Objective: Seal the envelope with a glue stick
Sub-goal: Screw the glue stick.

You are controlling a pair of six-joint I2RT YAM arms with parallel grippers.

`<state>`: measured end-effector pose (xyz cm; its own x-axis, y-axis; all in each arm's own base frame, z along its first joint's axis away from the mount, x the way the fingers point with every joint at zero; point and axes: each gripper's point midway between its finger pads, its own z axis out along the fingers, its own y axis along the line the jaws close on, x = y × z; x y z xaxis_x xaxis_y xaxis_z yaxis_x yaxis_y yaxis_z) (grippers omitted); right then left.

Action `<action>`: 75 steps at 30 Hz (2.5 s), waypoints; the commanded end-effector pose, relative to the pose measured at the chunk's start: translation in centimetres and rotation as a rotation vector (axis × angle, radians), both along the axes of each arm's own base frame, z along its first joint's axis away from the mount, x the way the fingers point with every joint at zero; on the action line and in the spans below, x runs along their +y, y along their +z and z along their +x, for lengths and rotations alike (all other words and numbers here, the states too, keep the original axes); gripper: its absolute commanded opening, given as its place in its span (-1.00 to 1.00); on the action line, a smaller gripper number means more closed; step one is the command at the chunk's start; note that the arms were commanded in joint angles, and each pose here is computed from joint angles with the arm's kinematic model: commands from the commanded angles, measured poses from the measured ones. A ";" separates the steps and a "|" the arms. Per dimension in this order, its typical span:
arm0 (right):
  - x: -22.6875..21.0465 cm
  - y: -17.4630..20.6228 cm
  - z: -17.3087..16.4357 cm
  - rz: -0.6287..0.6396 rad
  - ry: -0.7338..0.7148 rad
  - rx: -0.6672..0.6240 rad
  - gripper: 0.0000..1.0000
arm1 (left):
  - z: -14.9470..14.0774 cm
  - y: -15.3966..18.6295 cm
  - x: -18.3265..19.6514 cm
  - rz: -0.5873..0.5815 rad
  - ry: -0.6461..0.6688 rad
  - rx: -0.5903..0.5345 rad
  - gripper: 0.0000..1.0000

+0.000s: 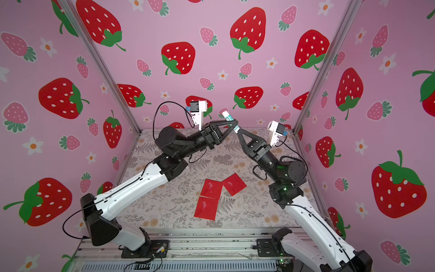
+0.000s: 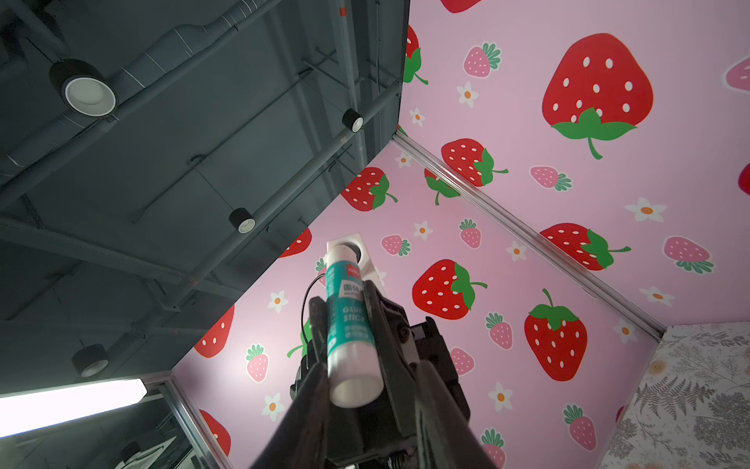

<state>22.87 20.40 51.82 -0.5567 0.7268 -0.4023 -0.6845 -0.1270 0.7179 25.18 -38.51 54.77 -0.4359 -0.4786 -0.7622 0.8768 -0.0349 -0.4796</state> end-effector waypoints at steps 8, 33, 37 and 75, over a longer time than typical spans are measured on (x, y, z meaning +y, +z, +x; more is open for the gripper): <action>0.0 2.5 -1.5 0.024 0.028 -0.080 -0.38 | -0.3 2.0 0.3 -0.048 0.001 -0.041 -1.00; 3.1 -0.2 -0.9 -0.834 -1.025 -1.417 -0.91 | 1.2 0.3 0.6 -0.053 0.045 0.093 -1.00; 3.8 -1.5 -1.7 -0.874 -0.995 -1.442 -0.86 | 1.1 0.3 0.6 -0.055 0.037 0.092 -1.00; -0.3 2.8 -2.2 0.028 -0.028 0.014 -0.37 | -1.6 2.6 0.9 -0.078 -0.049 -0.048 -1.00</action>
